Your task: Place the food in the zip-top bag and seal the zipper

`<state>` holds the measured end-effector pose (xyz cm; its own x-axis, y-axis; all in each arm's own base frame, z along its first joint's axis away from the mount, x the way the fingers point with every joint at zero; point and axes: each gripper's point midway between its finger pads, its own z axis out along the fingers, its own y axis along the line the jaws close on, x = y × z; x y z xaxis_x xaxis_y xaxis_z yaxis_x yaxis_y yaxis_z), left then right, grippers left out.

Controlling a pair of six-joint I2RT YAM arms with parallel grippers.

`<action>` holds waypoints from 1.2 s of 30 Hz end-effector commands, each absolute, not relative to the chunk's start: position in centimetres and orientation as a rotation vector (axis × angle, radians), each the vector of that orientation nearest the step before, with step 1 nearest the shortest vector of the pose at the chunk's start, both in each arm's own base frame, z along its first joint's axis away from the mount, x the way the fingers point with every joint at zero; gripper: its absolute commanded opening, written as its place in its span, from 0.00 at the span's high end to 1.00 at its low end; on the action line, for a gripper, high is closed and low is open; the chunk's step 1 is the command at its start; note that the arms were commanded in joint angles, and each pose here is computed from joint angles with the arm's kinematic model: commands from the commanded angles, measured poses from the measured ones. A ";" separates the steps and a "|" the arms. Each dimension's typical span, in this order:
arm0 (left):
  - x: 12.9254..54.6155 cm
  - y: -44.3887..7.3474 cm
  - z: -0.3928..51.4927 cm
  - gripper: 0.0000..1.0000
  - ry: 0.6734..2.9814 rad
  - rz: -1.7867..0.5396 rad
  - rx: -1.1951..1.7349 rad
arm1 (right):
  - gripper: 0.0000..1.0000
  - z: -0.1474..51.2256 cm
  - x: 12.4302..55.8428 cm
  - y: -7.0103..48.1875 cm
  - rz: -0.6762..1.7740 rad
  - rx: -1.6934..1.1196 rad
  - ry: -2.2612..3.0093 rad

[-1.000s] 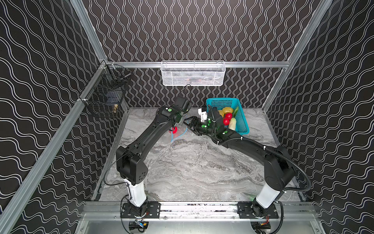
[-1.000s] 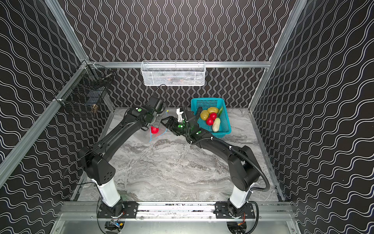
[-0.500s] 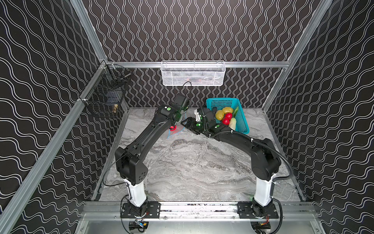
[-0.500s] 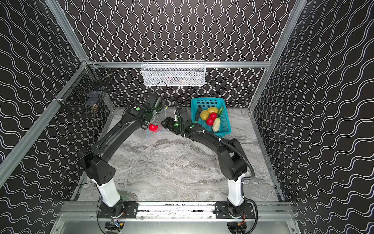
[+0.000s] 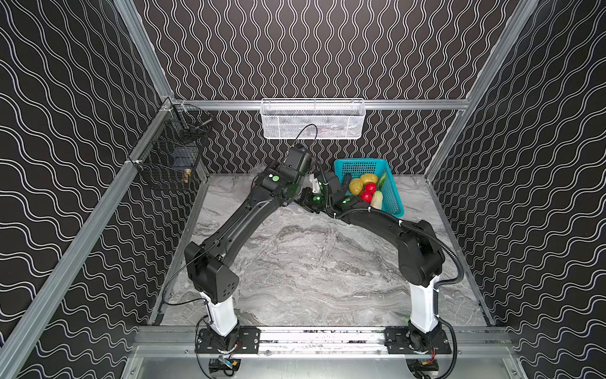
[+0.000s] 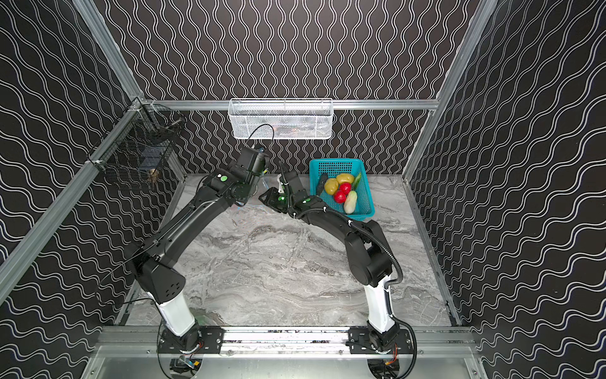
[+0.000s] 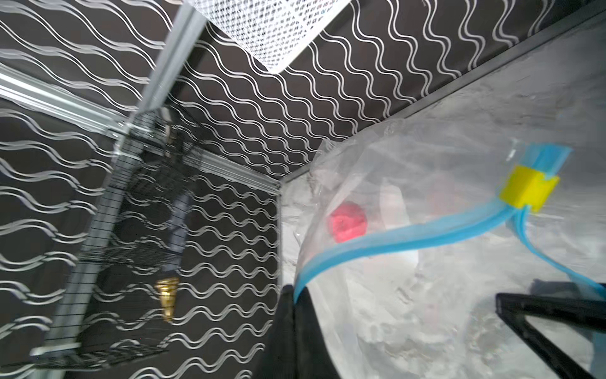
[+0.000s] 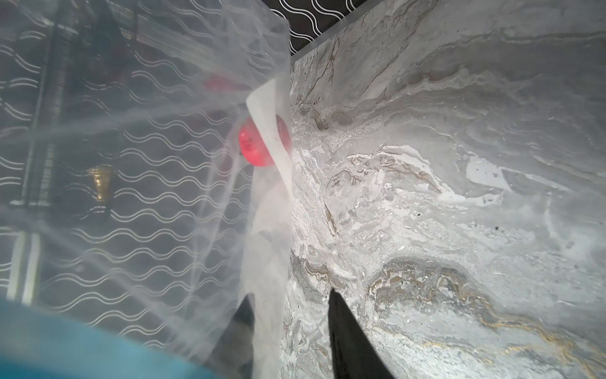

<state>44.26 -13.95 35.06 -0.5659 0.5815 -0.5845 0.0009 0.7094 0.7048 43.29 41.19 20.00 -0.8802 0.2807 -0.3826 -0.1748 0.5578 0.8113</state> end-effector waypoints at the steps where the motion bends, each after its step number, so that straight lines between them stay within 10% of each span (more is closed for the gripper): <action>1: 44.2 -13.4 36.5 1.00 2.001 0.912 0.417 | 0.62 21.1 43.3 41.8 1.335 0.072 2.286; 36: 42.7 -16.4 26.0 1.00 2.334 0.639 0.521 | 0.34 25.0 43.3 31.7 1.217 0.169 2.200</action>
